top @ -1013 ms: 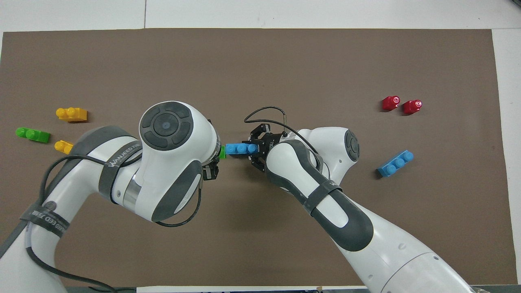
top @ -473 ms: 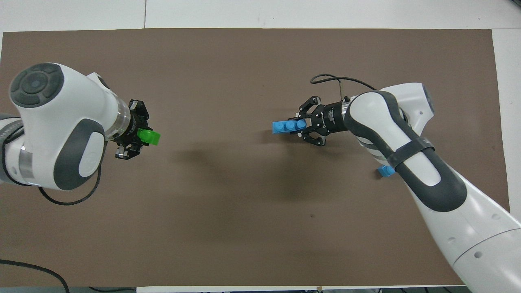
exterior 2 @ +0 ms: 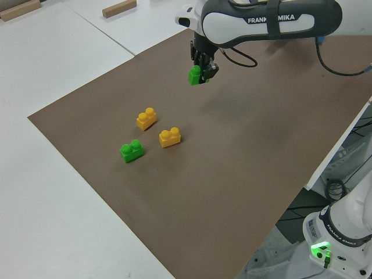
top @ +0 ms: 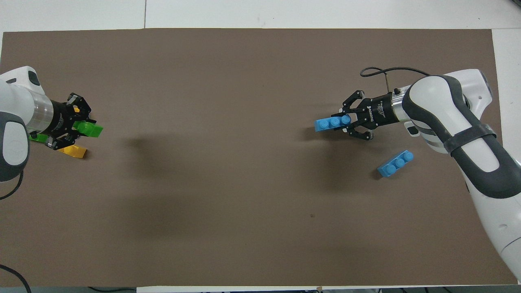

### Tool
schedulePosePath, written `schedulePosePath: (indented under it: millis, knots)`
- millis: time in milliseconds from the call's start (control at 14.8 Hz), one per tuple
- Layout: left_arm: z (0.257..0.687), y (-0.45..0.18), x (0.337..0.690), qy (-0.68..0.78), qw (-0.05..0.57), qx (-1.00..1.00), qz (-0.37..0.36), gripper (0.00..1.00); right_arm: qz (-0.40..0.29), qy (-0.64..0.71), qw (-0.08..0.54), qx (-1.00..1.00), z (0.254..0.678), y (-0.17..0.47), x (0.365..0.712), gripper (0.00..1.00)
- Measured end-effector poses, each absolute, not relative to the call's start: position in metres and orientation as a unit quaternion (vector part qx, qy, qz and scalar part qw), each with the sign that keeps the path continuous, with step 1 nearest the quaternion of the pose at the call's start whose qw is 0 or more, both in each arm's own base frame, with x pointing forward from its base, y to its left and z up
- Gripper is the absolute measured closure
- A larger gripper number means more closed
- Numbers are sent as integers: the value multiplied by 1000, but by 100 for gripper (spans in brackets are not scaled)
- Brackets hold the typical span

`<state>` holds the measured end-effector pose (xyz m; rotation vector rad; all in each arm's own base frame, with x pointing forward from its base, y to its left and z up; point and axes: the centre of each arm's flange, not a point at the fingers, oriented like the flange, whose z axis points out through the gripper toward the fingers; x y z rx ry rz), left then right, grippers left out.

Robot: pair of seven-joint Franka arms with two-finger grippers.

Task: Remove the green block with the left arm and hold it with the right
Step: 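Carry the green brick toward the yellow bricks while the right gripper carries blue, then set down the blue brick with the right gripper while the left gripper releases green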

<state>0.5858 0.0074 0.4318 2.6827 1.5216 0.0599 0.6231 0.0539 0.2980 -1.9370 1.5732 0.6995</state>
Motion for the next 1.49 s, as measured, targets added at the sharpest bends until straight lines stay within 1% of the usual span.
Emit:
schedulePosePath:
  millis: [338, 743, 1080, 1350, 1418, 1485]
  knots:
    - [384, 10, 606, 484, 39, 873, 36, 64, 252, 575, 268, -730, 303, 0, 624, 65]
    - [338, 13, 622, 482, 42, 874, 37, 64, 249, 557, 274, -743, 292, -20, 617, 65]
    - [322, 15, 635, 483, 38, 874, 25, 64, 245, 550, 271, -751, 271, -22, 608, 65]
    - [316, 31, 648, 494, 29, 869, 5, 64, 240, 548, 271, -754, 268, -21, 607, 65]
    - [315, 38, 648, 499, 28, 866, 4, 64, 237, 548, 271, -755, 268, -19, 607, 65]
    - [313, 42, 648, 501, 28, 865, 2, 64, 235, 548, 270, -756, 267, -18, 607, 61]
